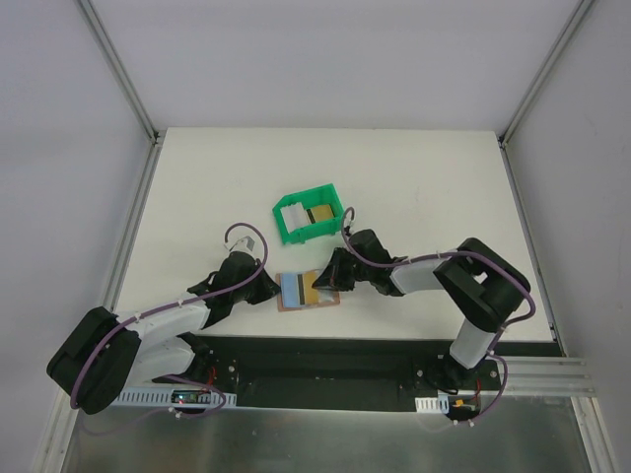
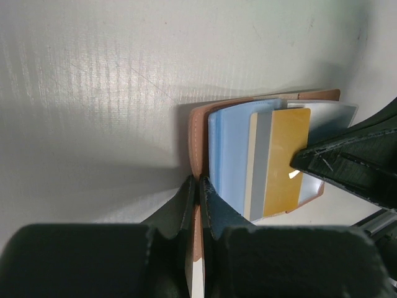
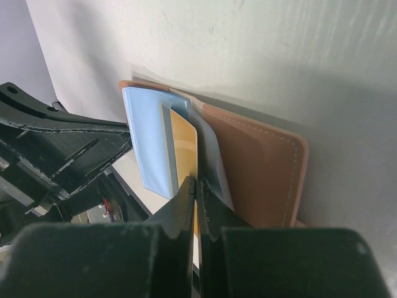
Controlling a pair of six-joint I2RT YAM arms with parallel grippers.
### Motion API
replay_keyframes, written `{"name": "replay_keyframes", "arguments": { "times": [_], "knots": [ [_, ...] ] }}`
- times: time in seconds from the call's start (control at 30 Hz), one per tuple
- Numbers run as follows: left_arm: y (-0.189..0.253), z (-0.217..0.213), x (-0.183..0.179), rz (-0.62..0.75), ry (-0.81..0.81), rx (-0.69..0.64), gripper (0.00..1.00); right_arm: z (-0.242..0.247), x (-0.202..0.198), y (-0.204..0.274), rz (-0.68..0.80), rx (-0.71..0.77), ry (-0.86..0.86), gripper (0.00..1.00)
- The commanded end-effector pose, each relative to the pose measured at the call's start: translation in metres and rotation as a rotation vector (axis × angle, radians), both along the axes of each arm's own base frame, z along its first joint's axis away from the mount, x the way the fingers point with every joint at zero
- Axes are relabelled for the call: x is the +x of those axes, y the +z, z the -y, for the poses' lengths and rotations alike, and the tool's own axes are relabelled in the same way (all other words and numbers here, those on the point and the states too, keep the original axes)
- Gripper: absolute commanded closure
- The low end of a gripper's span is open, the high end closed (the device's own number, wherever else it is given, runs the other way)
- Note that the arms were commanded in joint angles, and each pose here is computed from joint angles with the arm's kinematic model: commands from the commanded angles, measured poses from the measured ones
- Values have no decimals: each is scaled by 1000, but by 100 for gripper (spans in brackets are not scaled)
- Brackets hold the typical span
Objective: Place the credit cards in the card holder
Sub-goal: Insert the credit card into the card holder.
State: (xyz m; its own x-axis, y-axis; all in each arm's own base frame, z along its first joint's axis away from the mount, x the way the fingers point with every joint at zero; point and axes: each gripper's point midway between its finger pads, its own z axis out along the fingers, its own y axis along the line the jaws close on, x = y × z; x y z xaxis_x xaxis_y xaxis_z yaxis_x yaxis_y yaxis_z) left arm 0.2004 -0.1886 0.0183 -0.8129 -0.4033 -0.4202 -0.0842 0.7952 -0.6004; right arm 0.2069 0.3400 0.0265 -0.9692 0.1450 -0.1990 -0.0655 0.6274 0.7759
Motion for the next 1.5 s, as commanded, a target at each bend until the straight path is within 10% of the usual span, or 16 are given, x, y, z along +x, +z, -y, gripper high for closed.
{"name": "replay_keyframes", "arguments": {
  "times": [0.0, 0.23, 0.57, 0.97, 1.23, 1.47],
  "knots": [
    [-6, -5, -1, -14, 17, 7, 100, -16, -4, -5, -4, -2, 7, 100],
    [-2, -3, 0, -3, 15, -2, 100, -24, -5, -3, 24, -30, 49, 98],
    [0, -2, -1, 3, 8, -5, 100, -1, 2, 6, 116, -163, 55, 63],
    [0, -1, 0, 0, 1, -1, 100, -42, -12, 18, 78, -35, 196, 67],
    [1, 1, 2, 2, -1, -7, 100, -51, -12, 27, 97, -14, 213, 88],
    [1, 0, 1, 3, 1, -7, 100, -49, -10, 29, 117, -24, 214, 73]
  ]
}}
